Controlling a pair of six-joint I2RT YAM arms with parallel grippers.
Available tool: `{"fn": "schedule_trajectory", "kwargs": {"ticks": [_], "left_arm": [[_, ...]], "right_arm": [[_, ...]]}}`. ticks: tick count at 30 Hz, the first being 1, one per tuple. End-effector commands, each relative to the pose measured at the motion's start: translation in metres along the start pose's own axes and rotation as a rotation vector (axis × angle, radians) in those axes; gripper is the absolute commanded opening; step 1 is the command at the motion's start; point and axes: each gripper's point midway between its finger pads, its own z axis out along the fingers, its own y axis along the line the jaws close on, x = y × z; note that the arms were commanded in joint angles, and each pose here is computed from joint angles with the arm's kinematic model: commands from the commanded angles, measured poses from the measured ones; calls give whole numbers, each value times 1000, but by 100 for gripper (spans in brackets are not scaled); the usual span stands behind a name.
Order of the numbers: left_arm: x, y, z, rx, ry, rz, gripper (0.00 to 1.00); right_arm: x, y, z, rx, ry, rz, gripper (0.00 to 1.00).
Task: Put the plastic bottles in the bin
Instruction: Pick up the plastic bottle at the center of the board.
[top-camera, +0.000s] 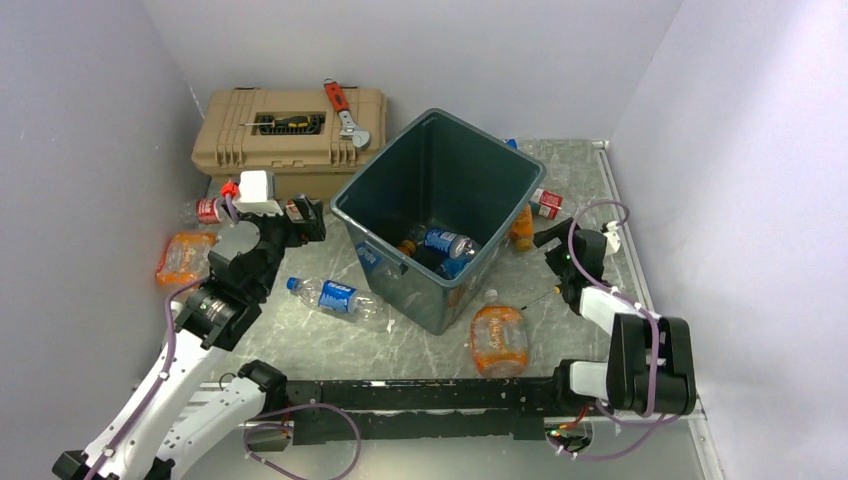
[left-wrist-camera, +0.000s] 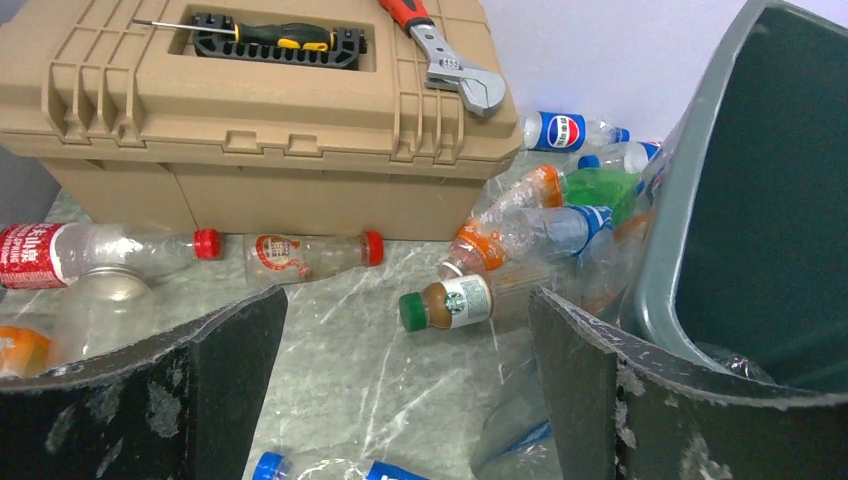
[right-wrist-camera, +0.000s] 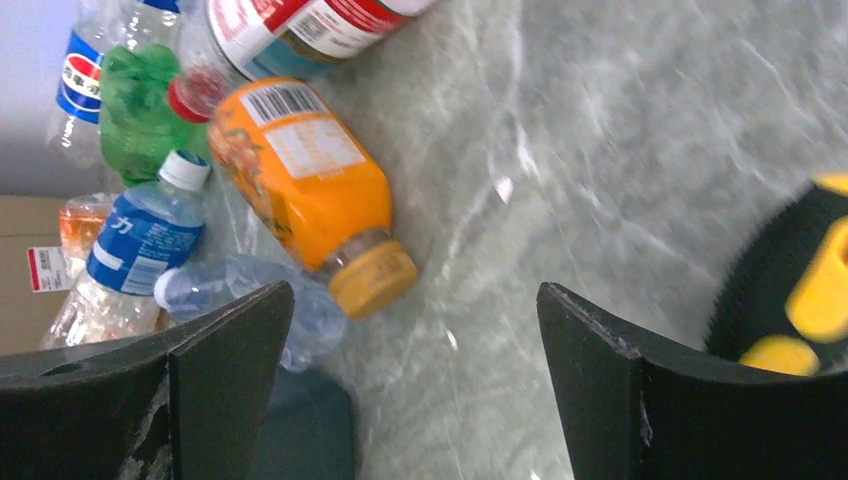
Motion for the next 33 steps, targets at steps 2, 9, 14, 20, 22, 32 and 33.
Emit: {"fn": "schedule_trajectory", "kwargs": {"ticks": [2,9,14,20,22,32,33], "left_arm": [[-11,-8,-1,35,-38,-25,95],[-11,-10,-1,44,-29,-22,95],[-14,-9,-3,46,-41,-20,95],[-15,-11,-5,56,-42,-24,95],[-15,-10,-5,55,-44,-23,95],[-13,-13,-3,65,-35,-26,94],[-14,-13,-4,65,-37,-26,94]], "right_arm": [[-35,55,19,-189,-94,-55,98],[-8,67,43,-216,-8,-114,91],[5,60,52,-171,21,-143,93],[24,52,59,-128,71,-173,86],[27,52,59,-133,72,-170,83],[37,42,61,-86,90,-161,53],[36,42,60,-85,87,-160,50]]}}
